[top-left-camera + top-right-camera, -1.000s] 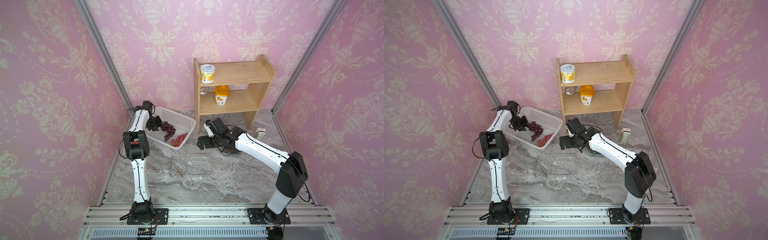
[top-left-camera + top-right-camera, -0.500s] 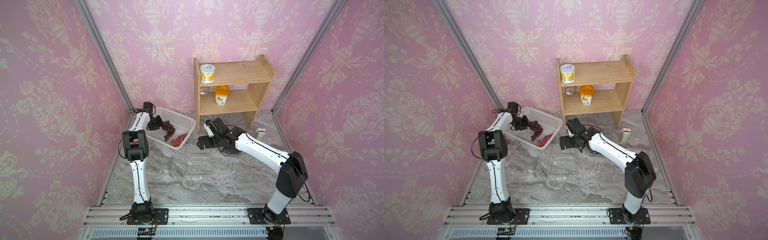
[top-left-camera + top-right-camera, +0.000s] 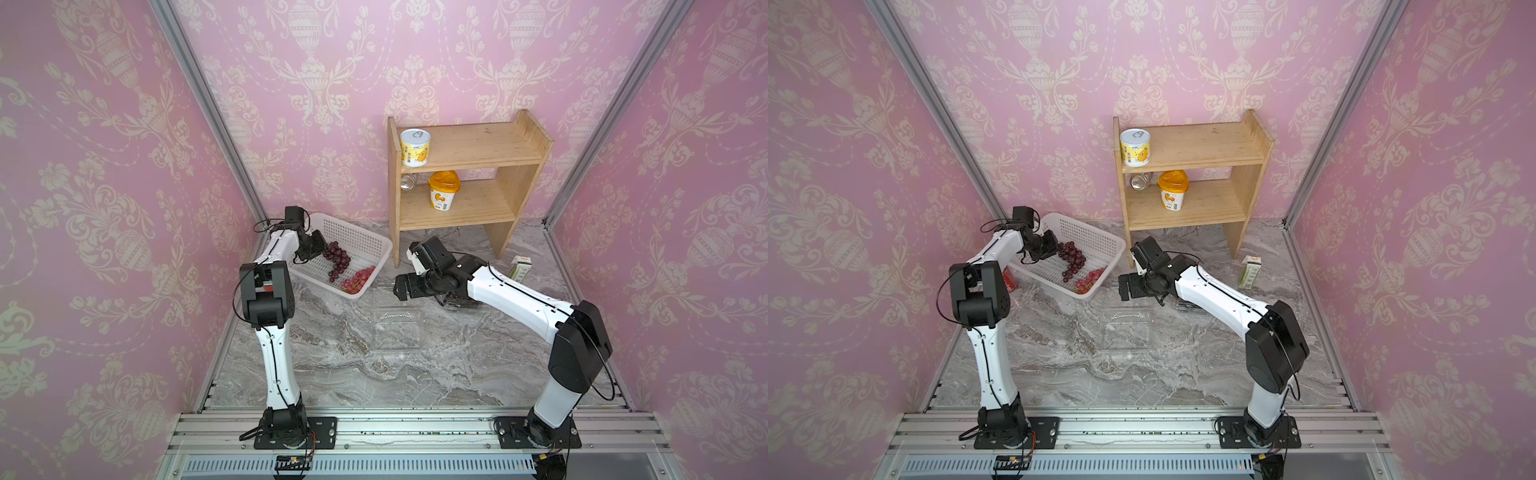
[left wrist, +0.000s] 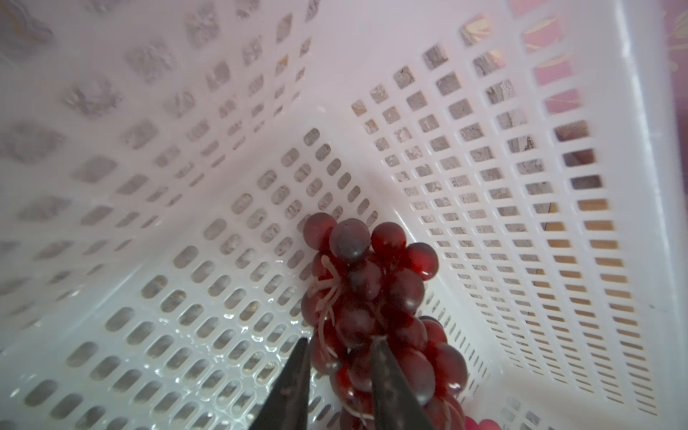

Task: Pack grapes into containers
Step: Pick up the grape from the basket.

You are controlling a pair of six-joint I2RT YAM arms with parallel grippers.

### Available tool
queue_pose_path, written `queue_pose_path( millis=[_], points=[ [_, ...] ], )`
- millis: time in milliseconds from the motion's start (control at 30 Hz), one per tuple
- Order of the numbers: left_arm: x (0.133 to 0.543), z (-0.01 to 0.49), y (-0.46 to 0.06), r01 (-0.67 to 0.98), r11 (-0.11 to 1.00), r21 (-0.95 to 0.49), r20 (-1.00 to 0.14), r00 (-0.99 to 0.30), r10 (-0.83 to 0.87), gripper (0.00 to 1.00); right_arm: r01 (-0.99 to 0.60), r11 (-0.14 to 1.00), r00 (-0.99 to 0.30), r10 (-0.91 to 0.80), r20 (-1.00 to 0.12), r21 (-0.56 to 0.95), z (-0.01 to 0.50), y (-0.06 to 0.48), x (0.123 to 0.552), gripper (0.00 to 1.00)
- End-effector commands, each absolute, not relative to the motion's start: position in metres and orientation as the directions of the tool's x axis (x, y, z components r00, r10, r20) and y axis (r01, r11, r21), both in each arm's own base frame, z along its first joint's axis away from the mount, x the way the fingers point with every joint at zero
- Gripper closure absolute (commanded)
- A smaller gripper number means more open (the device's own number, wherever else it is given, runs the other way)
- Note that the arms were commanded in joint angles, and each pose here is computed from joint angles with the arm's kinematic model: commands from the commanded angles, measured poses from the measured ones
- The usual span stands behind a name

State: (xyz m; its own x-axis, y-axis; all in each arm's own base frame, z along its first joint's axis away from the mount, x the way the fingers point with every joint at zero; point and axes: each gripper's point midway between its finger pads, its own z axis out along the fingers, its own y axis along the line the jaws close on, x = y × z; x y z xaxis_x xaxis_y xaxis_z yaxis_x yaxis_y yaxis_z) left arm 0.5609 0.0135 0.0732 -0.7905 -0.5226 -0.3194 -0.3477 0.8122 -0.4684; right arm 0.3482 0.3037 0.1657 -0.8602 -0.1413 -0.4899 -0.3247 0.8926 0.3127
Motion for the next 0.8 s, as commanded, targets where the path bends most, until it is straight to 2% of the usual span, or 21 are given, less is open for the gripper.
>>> queue_pose_path(
  millis=[0, 333, 767],
  points=[
    [0.555, 0.082, 0.01, -0.363, 0.791, -0.492, -0.291, -0.788, -0.543, 0.69, -0.299, 0.895, -0.871, -0.115, -0.477, 0.33, 0.164, 0.304, 0.351, 0.0],
    [0.538, 0.064, 0.005, -0.399, 0.783, -0.477, -0.227, -0.804, -0.549, 0.69, -0.294, 0.896, -0.872, -0.109, -0.478, 0.332, 0.163, 0.302, 0.35, 0.0],
    [0.549, 0.075, 0.007, -0.396, 0.769, -0.501, -0.271, -0.773, -0.574, 0.76, -0.292, 0.894, -0.874, -0.106, -0.474, 0.339, 0.162, 0.304, 0.35, 0.0]
  ],
)
